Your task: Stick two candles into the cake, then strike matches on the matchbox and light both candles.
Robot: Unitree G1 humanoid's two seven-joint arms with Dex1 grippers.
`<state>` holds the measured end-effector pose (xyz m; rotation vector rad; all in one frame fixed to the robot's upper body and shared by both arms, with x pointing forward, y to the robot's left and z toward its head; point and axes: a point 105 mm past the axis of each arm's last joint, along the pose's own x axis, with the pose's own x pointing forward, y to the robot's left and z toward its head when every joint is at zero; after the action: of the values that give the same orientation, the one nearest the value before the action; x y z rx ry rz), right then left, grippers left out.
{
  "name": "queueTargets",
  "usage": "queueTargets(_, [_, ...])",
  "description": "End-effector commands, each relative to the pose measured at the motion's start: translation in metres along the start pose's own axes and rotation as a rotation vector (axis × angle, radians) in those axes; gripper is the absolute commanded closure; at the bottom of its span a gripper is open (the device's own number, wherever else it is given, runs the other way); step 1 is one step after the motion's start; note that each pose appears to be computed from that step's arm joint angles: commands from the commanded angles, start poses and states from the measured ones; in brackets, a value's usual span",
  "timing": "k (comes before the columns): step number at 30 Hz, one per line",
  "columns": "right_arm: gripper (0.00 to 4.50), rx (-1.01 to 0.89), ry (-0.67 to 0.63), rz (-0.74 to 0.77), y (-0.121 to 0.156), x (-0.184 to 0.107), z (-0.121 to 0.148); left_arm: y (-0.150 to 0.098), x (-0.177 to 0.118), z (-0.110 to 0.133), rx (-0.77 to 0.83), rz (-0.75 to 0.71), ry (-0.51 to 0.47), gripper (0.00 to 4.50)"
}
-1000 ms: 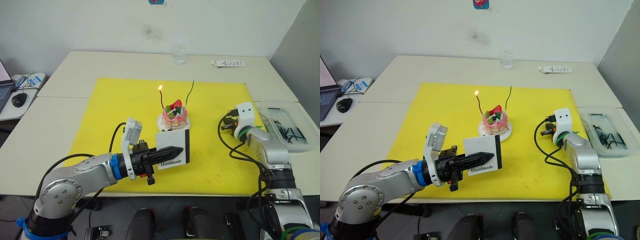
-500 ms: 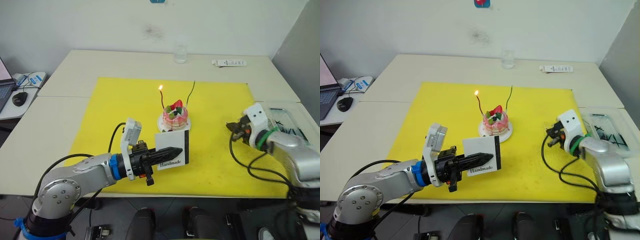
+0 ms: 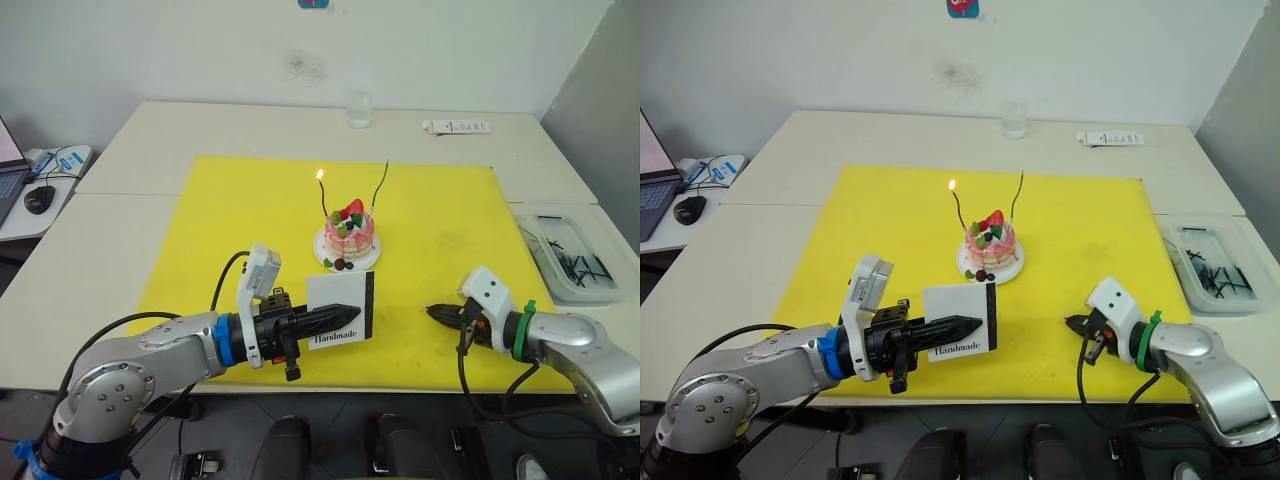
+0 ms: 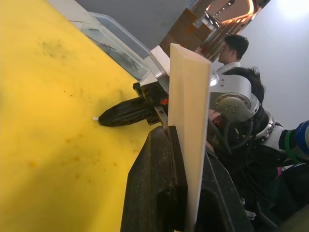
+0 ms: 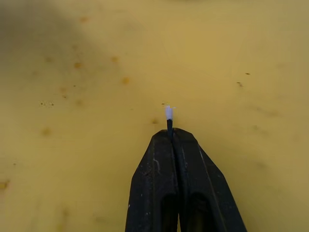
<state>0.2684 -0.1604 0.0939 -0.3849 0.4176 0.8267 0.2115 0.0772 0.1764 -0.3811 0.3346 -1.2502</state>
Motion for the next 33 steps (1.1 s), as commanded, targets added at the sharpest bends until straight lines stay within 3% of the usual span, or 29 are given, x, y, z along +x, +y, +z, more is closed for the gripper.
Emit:
queueTargets(1, [4.29,-0.029,-0.04,-0.015,-0.002,-0.003,0.008,-0.009,-0.001,0.006,0.045,-0.03,-0.004,4.5])
queueTargets(4, [3.53,-0.015,-0.079,0.003,0.0,-0.003,0.008,-0.008,-0.001,0.006,0.046,-0.035,0.002,4.5])
queueTargets(7, [2.42,0.025,-0.168,0.073,0.009,-0.006,0.007,-0.008,-0.001,0.006,0.046,-0.043,0.008,4.5])
queueTargets(25, [2.42,0.007,-0.269,0.009,-0.016,0.009,-0.032,-0.011,0.0,0.007,0.051,-0.067,0.03,4.5])
queueTargets(33, [2.42,-0.026,-0.29,0.048,-0.016,0.009,-0.021,-0.011,-0.001,0.007,0.05,-0.072,0.034,4.5])
